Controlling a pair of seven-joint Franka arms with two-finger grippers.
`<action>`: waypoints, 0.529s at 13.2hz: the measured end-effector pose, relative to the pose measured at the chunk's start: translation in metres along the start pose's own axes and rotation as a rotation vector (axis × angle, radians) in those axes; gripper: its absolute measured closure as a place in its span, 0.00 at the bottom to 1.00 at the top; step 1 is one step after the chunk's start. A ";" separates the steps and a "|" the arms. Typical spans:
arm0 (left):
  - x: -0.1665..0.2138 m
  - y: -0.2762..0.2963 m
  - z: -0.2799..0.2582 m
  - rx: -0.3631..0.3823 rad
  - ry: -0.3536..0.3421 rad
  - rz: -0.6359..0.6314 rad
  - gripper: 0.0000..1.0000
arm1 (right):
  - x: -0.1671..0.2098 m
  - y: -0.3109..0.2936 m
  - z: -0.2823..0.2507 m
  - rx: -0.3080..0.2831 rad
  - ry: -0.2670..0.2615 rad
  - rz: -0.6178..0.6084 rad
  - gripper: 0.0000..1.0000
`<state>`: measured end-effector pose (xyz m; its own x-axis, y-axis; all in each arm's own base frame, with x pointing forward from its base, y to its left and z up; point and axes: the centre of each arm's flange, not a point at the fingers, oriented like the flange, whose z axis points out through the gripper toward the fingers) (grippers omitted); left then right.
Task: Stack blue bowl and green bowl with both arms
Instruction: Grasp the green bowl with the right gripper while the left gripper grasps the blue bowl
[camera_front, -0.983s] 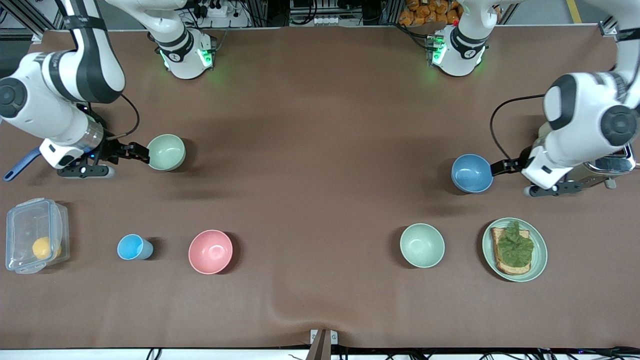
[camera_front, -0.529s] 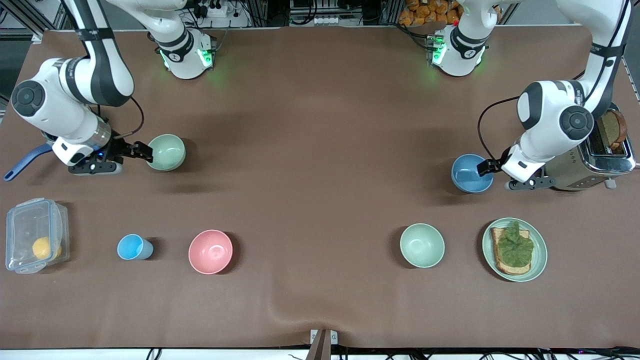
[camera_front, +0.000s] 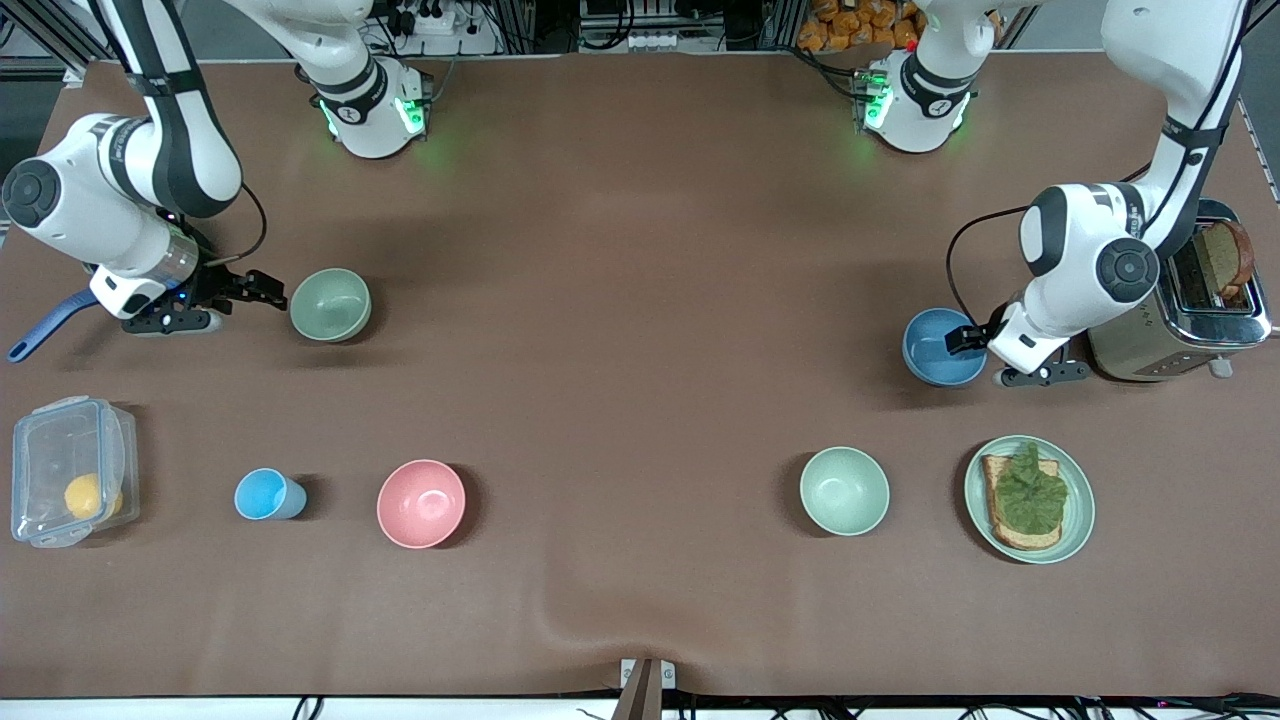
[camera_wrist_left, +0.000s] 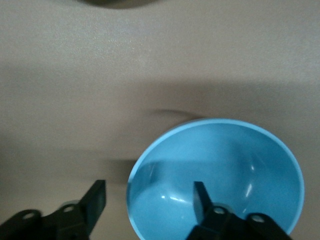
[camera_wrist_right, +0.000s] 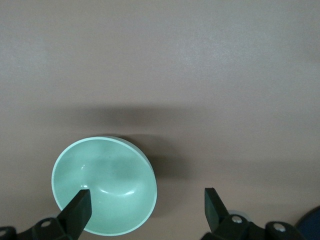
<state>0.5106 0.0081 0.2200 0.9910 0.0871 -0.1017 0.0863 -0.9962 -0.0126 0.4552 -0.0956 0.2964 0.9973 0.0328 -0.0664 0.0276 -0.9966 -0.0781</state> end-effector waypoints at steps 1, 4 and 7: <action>0.000 0.000 0.001 0.000 -0.001 0.000 0.26 | -0.002 0.003 0.002 0.023 0.003 -0.001 0.00; 0.000 0.000 0.001 0.000 -0.001 0.000 0.56 | -0.011 0.015 0.023 0.081 -0.004 -0.005 0.00; 0.000 0.000 0.001 0.000 -0.001 0.000 0.89 | -0.018 0.028 0.054 0.070 0.005 -0.006 0.00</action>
<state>0.5106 0.0084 0.2194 0.9908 0.0875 -0.1029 0.0867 -0.9962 -0.0126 0.4347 -0.1201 0.2416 0.9975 0.0378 -0.0605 0.0284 -0.9885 -0.1482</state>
